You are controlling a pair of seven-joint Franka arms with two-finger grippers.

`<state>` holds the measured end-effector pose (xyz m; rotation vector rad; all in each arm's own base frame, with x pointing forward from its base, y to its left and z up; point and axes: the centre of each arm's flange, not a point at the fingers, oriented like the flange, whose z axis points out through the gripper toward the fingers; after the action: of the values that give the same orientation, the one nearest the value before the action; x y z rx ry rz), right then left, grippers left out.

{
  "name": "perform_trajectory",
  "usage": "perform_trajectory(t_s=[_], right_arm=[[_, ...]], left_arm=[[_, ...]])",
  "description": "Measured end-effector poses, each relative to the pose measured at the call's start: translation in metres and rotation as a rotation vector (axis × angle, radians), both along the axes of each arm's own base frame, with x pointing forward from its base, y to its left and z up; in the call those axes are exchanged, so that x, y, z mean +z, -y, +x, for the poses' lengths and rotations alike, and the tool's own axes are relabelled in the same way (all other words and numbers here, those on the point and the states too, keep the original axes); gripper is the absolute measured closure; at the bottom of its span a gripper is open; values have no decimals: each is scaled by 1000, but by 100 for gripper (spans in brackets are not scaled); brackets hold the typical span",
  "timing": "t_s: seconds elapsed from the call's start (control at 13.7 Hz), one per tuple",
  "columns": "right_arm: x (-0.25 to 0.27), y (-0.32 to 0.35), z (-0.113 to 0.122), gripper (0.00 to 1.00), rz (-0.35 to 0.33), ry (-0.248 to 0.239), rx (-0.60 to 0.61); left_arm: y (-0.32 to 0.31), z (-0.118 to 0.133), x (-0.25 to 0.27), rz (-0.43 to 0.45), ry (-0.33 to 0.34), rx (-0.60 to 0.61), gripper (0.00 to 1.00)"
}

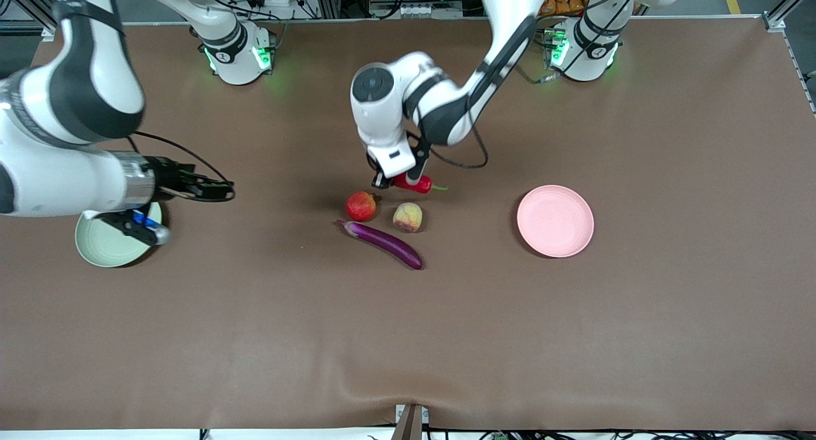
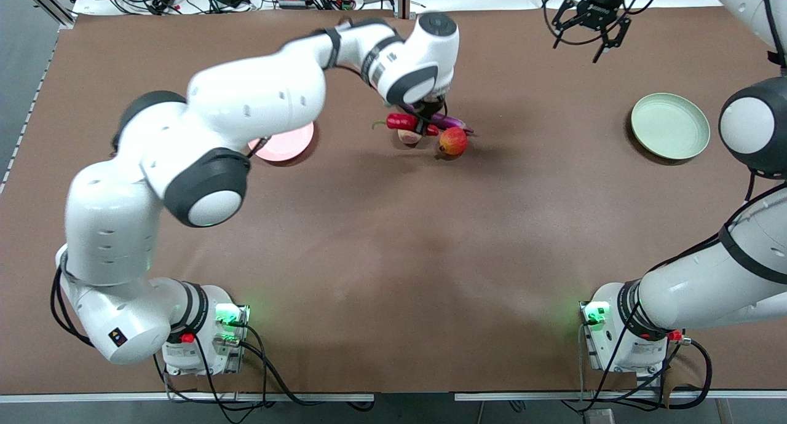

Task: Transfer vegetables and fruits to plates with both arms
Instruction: 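Lift the chili with the left gripper while the right gripper reaches the apple, then grasp the apple with the right gripper while the left gripper lowers the chili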

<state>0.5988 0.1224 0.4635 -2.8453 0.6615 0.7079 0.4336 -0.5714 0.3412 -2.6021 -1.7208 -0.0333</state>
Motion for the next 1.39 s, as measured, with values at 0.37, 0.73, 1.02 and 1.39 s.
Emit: perform_trajectory(t_s=[0.37, 0.73, 1.02, 1.39], right_arm=[[-43, -79, -16, 0, -51, 26, -25], [-110, -158, -31, 0, -87, 112, -78], [-171, -230, -55, 0, -130, 130, -115], [-232, -241, -58, 0, -173, 118, -181]], left_arm=[[-84, 45, 14, 92, -197, -312, 74], [-233, 141, 13, 59, -319, -421, 74], [-315, 153, -21, 94, -359, -453, 74], [-360, 125, -99, 197, -405, -483, 74]])
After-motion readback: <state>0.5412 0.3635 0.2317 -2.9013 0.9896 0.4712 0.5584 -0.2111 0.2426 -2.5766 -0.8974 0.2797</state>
